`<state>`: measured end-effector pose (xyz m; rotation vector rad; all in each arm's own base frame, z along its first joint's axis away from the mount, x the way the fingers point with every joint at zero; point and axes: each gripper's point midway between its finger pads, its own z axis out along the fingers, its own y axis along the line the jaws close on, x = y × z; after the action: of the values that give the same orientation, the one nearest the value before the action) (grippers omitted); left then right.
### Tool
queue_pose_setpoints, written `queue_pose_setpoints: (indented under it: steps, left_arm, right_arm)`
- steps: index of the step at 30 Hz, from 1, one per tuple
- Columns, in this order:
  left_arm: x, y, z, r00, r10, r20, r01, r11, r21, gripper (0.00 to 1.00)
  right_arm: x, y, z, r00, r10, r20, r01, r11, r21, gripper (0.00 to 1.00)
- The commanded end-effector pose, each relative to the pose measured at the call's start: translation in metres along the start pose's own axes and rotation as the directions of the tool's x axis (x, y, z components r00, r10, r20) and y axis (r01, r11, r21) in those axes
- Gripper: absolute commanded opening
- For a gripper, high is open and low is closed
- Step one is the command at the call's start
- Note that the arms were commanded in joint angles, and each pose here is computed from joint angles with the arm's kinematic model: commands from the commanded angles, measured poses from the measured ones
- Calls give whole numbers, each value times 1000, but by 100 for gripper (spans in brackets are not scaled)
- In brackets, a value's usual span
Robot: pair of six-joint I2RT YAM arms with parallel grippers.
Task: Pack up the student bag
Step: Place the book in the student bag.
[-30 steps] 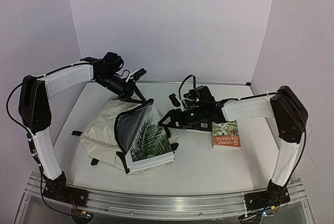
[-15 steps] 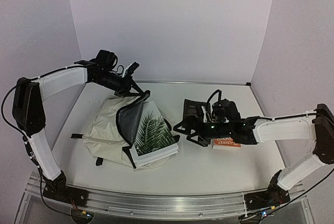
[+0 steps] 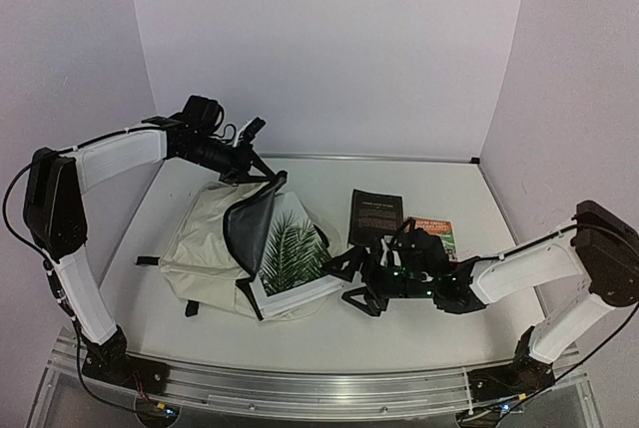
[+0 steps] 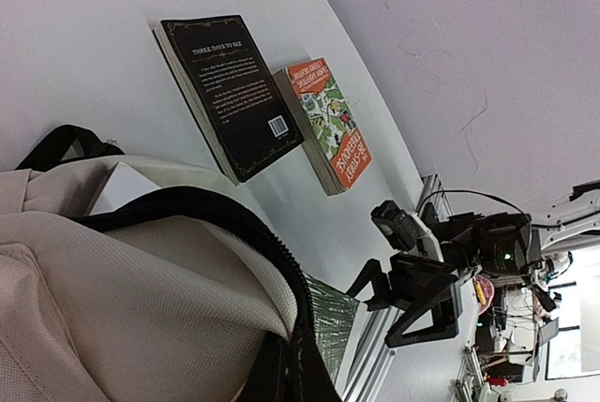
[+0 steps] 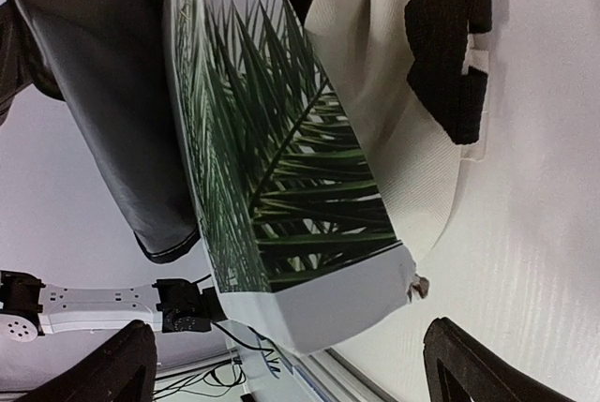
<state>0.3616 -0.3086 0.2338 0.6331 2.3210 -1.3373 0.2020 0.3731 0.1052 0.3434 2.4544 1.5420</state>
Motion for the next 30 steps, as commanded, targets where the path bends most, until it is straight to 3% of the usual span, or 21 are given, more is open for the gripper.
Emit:
queue_pose_setpoints:
  steps: [1, 5, 9, 14, 17, 30]
  left_arm:
    - [-25, -37, -26, 988, 127, 91, -133, 990, 55, 0]
    - [-23, -39, -31, 987, 135, 86, -140, 989, 52, 0]
    - [-20, -39, -34, 988, 136, 79, -140, 989, 50, 0]
    - [-19, -37, -37, 988, 133, 83, -137, 989, 47, 0]
    - [-19, -37, -39, 988, 129, 83, -134, 990, 50, 0]
    - [-15, -40, -40, 990, 126, 63, -130, 989, 68, 0]
  right_arm:
    - [5, 28, 21, 999, 36, -8, -36, 995, -98, 98]
    - [9, 24, 34, 999, 43, -19, -44, 995, -88, 98]
    - [3, 36, 42, 1000, 16, 6, -15, 992, -125, 92]
    - [-9, 51, 46, 998, -18, 68, 28, 988, -150, 70]
    - [-17, 62, 42, 993, -42, 111, 60, 984, -168, 63]
    - [-47, 107, 41, 939, -199, 282, 266, 937, -225, 67]
